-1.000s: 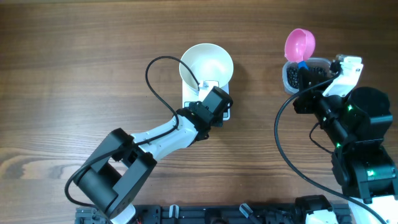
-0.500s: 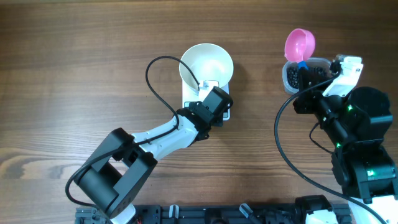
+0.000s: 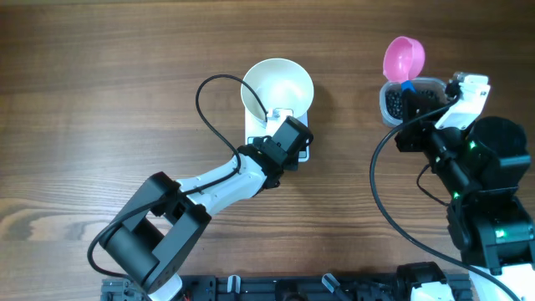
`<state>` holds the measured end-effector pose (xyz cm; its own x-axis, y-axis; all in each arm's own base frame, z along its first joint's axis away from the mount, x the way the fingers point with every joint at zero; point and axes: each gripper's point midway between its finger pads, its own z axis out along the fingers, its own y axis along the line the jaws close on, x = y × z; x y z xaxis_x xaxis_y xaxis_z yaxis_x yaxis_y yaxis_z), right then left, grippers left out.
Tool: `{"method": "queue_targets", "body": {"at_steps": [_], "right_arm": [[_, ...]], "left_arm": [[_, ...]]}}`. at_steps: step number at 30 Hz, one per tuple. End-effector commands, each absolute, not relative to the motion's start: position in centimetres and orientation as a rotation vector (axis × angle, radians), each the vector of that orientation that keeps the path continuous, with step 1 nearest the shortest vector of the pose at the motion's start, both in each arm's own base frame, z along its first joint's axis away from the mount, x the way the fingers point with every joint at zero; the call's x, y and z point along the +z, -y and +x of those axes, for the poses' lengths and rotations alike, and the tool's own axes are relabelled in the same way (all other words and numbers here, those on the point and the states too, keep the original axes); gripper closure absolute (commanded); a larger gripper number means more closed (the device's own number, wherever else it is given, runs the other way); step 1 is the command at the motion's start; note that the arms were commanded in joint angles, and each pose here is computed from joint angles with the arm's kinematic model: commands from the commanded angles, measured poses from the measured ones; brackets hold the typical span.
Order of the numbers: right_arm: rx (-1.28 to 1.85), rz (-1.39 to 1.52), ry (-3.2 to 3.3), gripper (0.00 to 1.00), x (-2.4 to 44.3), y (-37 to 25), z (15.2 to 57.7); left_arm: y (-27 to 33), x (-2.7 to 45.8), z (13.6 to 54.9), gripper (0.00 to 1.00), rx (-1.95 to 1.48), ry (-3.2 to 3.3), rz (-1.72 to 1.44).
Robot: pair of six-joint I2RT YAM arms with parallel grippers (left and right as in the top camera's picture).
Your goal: Scoop item into bowl and weigh 150g on scale
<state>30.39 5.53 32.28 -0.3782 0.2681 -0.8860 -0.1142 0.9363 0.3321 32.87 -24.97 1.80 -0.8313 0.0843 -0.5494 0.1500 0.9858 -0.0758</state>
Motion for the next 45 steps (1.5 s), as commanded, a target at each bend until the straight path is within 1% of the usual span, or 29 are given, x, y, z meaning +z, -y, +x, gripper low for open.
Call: {"method": "queue_targets", "body": {"at_steps": [1,5,8,12,17,20,22,31,37,45], "right_arm": [[0.432,0.103,-1.871,0.96,34.4,-5.7,30.0],[0.439,0.097,-1.863,0.95,34.7,-5.8,29.9],[0.439,0.095,-1.849,0.96,35.1,-5.8,29.5],[0.429,0.09,-1.838,0.96,35.4,-5.6,29.3],[0.39,0.122,-1.835,0.96,35.3,-4.9,29.5],[0.384,0.127,-1.835,0.96,35.3,-4.8,29.6],[0.368,0.14,-1.838,0.96,35.2,-4.5,29.7],[0.332,0.163,-1.868,0.96,34.2,-4.0,30.6],[0.329,0.167,-1.899,0.96,33.3,-4.1,31.3],[0.327,0.167,-1.906,0.96,33.1,-4.1,31.4]], "left_arm": [[23.8,-0.9,32.2,0.96,-0.067,-2.61,0.195],[23.9,-0.6,32.3,0.96,-0.074,-2.603,0.192],[24.0,0.6,32.4,0.96,-0.093,-2.584,0.186],[24.1,4.5,32.4,0.96,-0.148,-2.532,0.173],[24.3,10.9,31.8,0.96,-0.287,-2.432,0.155],[24.2,12.7,31.7,0.96,-0.319,-2.396,0.145],[24.3,12.4,31.6,0.96,-0.323,-2.405,0.151],[26.3,7.3,30.0,0.96,-0.283,-2.524,0.252],[26.6,4.0,30.6,0.96,-0.23,-2.552,0.257],[26.0,2.3,31.6,0.96,-0.149,-2.539,0.233]]}}
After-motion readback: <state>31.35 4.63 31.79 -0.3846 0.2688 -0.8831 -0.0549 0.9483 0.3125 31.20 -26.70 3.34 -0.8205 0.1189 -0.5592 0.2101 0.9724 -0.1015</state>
